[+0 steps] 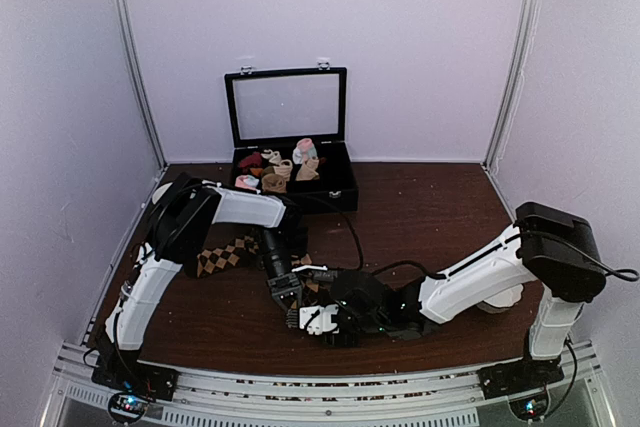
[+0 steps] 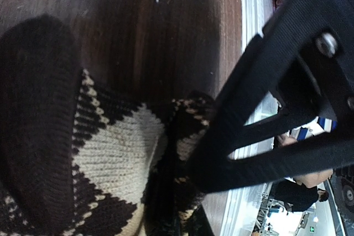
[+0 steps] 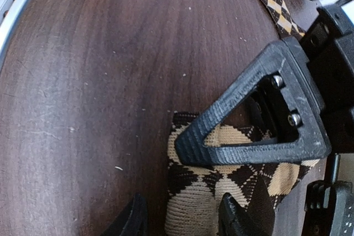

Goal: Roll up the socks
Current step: Roll the sock at the center of the board.

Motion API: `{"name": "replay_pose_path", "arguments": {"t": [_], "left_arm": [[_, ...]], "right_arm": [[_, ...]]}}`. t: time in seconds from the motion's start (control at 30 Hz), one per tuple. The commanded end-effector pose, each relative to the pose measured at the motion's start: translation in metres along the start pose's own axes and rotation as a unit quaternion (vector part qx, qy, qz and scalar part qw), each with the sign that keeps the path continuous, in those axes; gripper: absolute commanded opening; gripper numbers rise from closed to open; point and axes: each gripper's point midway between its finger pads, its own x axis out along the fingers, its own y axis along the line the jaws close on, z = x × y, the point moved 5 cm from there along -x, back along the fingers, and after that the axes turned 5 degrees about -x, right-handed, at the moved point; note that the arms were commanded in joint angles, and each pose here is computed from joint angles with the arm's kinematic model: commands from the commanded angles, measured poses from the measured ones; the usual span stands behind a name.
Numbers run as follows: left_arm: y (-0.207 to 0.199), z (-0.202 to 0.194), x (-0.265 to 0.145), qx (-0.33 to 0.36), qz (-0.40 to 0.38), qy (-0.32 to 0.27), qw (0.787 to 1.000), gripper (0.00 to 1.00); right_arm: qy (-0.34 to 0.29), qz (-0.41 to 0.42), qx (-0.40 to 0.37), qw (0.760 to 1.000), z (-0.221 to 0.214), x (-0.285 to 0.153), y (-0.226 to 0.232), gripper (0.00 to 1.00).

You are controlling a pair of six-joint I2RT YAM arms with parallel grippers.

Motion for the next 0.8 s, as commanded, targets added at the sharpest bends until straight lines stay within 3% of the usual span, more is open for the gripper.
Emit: {"name": "replay_pose_path", "arguments": {"t": [0.0,0.3,0.47,0.57,0.7,0.77], "left_arm": [[0.024,-0.007,0.005,0.010,0.027,0.029,0.999,0.00],[0.027,-0.003,0.003,0.008,0.032,0.029,0.999,0.00],[0.021,-0.001,-0.005,0.030,0.058,0.018,0.998,0.05],[0.009,-0.001,-0.020,0.058,0.089,-0.001,0.994,0.17],[-0.017,-0.004,-0.046,0.105,0.134,-0.044,0.984,0.41],[-0.029,-0.006,-0.055,0.122,0.157,-0.059,0.978,0.48]], "right_arm": [[0.007,0.019,0.000,1.000,-0.007,0.004,0.002,0.42],[0.019,0.048,0.006,0.999,-0.009,0.005,0.009,0.15],[0.021,0.069,0.071,0.995,-0.013,0.006,0.009,0.04],[0.027,0.110,0.161,0.980,-0.021,0.008,0.001,0.02],[0.041,0.178,0.281,0.942,-0.033,0.010,0.002,0.00],[0.043,0.204,0.313,0.927,-0.035,0.010,0.008,0.00]]}}
